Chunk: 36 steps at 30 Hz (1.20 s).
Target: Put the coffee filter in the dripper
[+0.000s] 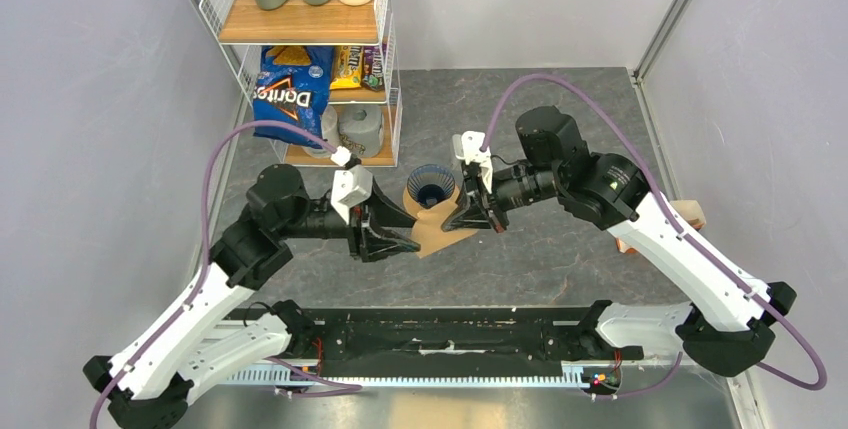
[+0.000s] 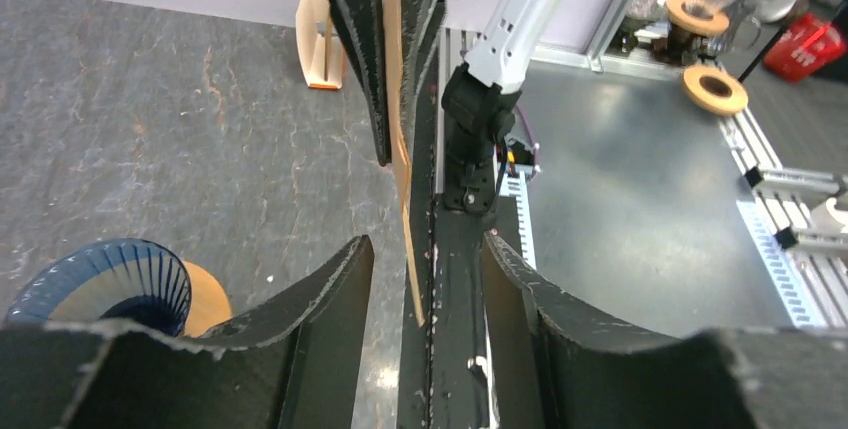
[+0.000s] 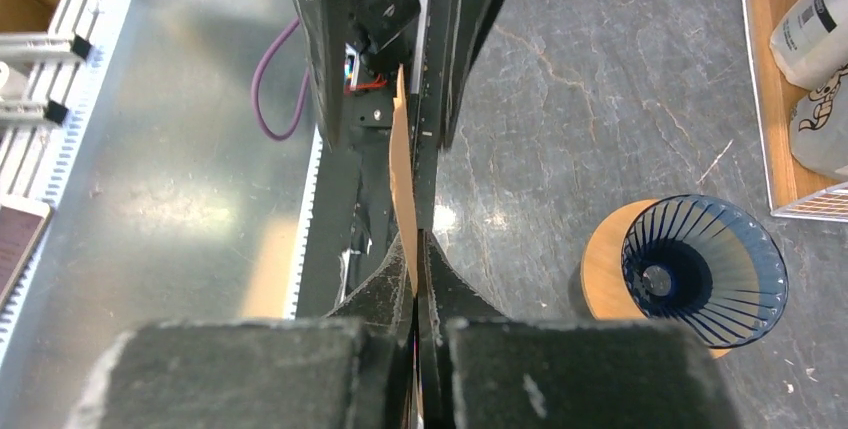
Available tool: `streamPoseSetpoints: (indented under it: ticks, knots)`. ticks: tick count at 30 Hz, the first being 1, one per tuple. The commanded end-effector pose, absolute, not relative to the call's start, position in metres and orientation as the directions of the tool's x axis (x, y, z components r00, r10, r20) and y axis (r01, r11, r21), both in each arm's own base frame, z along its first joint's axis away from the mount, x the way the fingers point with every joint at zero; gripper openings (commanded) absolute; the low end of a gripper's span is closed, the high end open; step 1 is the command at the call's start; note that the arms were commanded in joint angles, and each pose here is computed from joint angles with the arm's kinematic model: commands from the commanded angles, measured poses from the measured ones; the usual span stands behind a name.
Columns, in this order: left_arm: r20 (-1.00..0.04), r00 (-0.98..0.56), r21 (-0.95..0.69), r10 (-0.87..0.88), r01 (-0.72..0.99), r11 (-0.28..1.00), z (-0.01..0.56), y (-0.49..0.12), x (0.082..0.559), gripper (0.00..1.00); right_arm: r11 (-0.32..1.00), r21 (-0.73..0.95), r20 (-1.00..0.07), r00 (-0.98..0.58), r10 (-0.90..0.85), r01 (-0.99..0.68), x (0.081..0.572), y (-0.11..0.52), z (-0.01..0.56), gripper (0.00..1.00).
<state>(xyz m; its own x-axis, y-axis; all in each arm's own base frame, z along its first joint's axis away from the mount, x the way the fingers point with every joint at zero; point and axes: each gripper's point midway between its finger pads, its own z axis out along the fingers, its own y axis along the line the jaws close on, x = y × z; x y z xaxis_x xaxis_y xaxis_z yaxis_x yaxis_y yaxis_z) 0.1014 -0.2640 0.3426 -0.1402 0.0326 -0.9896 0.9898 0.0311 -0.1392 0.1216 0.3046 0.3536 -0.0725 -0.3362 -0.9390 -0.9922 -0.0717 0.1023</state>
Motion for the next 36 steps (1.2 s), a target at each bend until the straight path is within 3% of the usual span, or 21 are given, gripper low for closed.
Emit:
streamPoseSetpoints:
  ticks: [1,10,20,26,36]
  knots:
    - [-0.996,-0.029,-0.029,0.088,1.000,-0.008,0.357,-0.240,0.078,0.52,-0.175,0.022,-0.937,0.041,-0.347,-0.984,0.102,0.294,0.357,0.00]
    - [-0.998,-0.021,-0.028,0.055,0.991,-0.128,0.368,-0.245,0.062,0.44,-0.212,0.053,-0.917,0.037,-0.398,-0.976,0.090,0.293,0.336,0.00]
    - [-0.991,-0.130,-0.132,0.028,0.987,-0.091,0.374,-0.258,0.074,0.38,-0.197,0.073,-0.909,0.016,-0.417,-0.978,0.092,0.299,0.329,0.00]
    - [-0.989,-0.142,-0.144,0.028,0.984,-0.102,0.373,-0.261,0.073,0.24,-0.199,0.071,-0.906,0.020,-0.423,-0.977,0.092,0.300,0.327,0.00]
    - [-0.988,-0.155,-0.157,0.028,0.983,-0.096,0.373,-0.265,0.076,0.08,-0.217,0.063,-0.908,0.034,-0.417,-0.974,0.089,0.301,0.330,0.00]
